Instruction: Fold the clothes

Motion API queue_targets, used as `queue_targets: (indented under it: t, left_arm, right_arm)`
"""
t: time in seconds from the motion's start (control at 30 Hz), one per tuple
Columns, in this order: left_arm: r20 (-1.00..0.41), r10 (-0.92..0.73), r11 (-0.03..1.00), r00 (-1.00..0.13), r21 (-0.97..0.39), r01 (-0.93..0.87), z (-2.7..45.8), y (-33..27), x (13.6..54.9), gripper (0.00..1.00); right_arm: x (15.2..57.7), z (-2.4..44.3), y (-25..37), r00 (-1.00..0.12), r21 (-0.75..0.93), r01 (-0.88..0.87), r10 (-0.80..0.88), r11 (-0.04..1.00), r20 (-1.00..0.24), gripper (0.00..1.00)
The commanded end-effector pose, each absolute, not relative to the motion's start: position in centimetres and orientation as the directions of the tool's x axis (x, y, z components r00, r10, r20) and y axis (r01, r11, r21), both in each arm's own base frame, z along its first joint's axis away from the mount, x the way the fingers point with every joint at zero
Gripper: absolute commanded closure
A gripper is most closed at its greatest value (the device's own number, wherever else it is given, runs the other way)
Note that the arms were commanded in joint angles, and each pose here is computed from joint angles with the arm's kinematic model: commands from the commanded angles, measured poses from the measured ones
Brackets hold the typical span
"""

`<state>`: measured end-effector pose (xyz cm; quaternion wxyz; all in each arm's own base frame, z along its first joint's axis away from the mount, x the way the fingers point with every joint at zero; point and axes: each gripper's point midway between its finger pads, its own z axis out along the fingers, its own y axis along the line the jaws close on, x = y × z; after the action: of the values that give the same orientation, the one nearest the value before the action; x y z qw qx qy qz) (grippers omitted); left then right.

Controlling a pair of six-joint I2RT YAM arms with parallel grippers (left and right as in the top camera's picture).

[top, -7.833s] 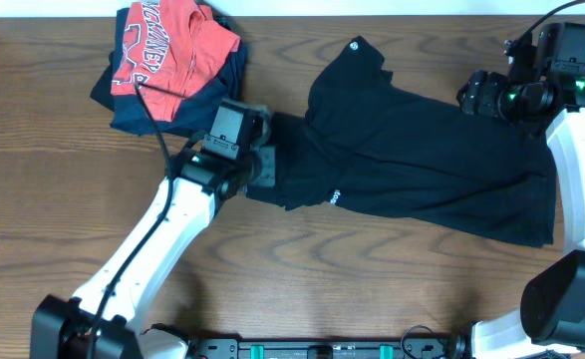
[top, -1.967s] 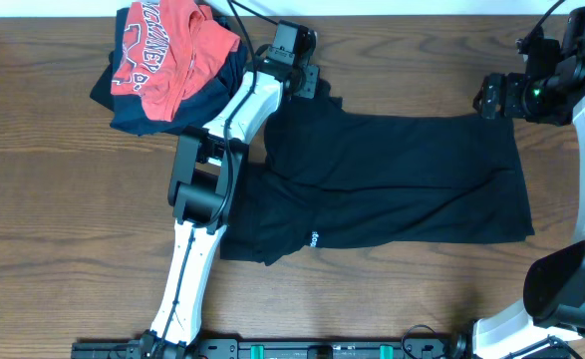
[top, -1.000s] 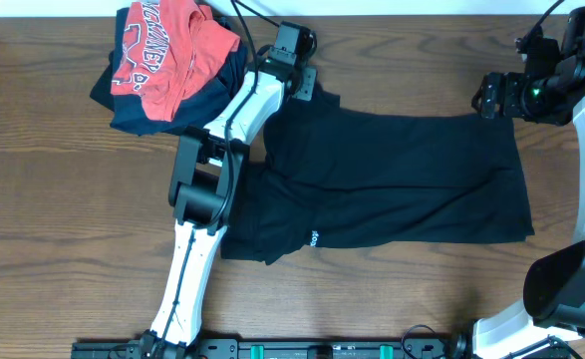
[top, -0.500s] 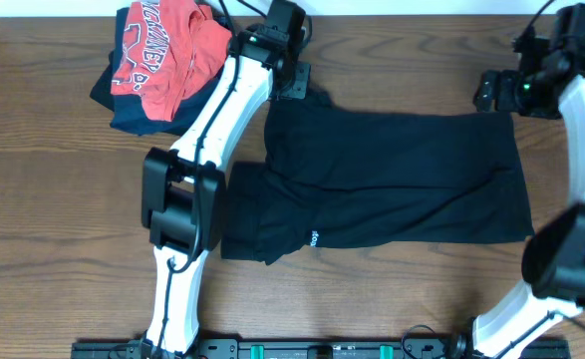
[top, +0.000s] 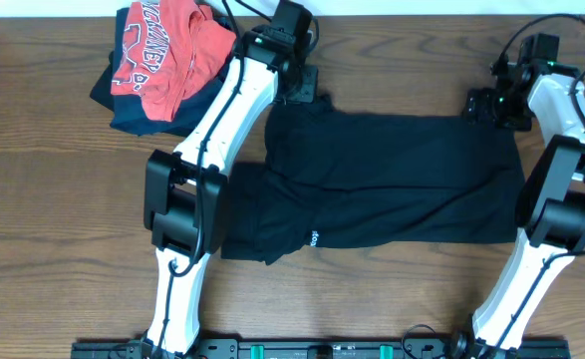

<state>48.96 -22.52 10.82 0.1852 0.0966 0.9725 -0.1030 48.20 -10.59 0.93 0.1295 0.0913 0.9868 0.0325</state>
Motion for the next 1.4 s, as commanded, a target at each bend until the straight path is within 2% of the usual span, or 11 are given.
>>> queue_targets:
  t: [0.0, 0.27, 0.33, 0.43, 0.47, 0.53, 0.6, 0.9, 1.1, 1.23, 1.37]
  left_arm:
    - [-0.369, 0.145, 0.959, -0.918, -0.174, 0.222, 10.5, -22.6, 48.8, 0.94]
    - [-0.370, 0.145, 0.960, -0.918, -0.171, 0.221, 10.5, -22.5, 48.9, 0.94]
    - [-0.370, 0.146, 0.960, -0.917, -0.171, 0.222, 10.5, -22.5, 48.9, 0.94]
    - [-0.371, 0.146, 0.960, -0.917, -0.171, 0.222, 10.5, -22.5, 48.9, 0.94]
    - [-0.370, 0.146, 0.960, -0.917, -0.171, 0.222, 10.5, -22.5, 48.9, 0.94]
    - [-0.370, 0.146, 0.960, -0.917, -0.171, 0.222, 10.5, -22.5, 48.9, 0.94]
    - [-0.370, 0.145, 0.960, -0.917, -0.171, 0.221, 10.5, -22.5, 48.9, 0.94]
    - [-0.367, 0.139, 0.962, -0.920, -0.171, 0.214, 10.9, -22.1, 48.8, 0.94]
    - [-0.397, 0.109, 0.962, -0.912, -0.189, 0.197, 14.1, -21.8, 48.1, 0.94]
    - [-0.404, 0.106, 0.962, -0.908, -0.191, 0.197, 17.2, -21.1, 46.4, 0.94]
    - [-0.339, 0.118, 0.966, -0.933, -0.177, 0.187, 18.2, -20.0, 43.6, 0.94]
  right_arm:
    - [48.4, -0.3, -11.7, -0.945, 0.081, 0.201, 0.216, 0.976, -0.245, 0.13]
    - [48.9, -2.5, -13.6, -0.936, 0.062, 0.230, 0.238, 0.971, -0.261, 0.13]
    - [48.6, -3.2, -13.5, -0.940, 0.062, 0.231, 0.239, 0.971, -0.243, 0.18]
    - [48.4, -3.9, -13.3, -0.944, 0.064, 0.230, 0.239, 0.971, -0.227, 0.56]
    - [48.4, -3.9, -13.3, -0.944, 0.065, 0.232, 0.241, 0.971, -0.227, 0.73]
    - [48.5, -3.6, -13.3, -0.937, 0.070, 0.257, 0.266, 0.964, -0.229, 0.90]
    - [48.4, -2.9, -13.3, -0.929, 0.075, 0.279, 0.289, 0.957, -0.230, 0.99]
    - [48.8, 5.2, -13.4, -0.906, 0.077, 0.272, 0.282, 0.959, -0.317, 0.99]
    - [46.6, 12.5, -12.7, -0.880, 0.088, 0.291, 0.303, 0.953, -0.366, 0.99]
    - [43.4, 15.5, -11.7, -0.894, 0.089, 0.294, 0.307, 0.951, -0.327, 0.99]
    - [39.7, 16.3, -10.5, -0.922, 0.093, 0.310, 0.323, 0.946, -0.215, 0.99]
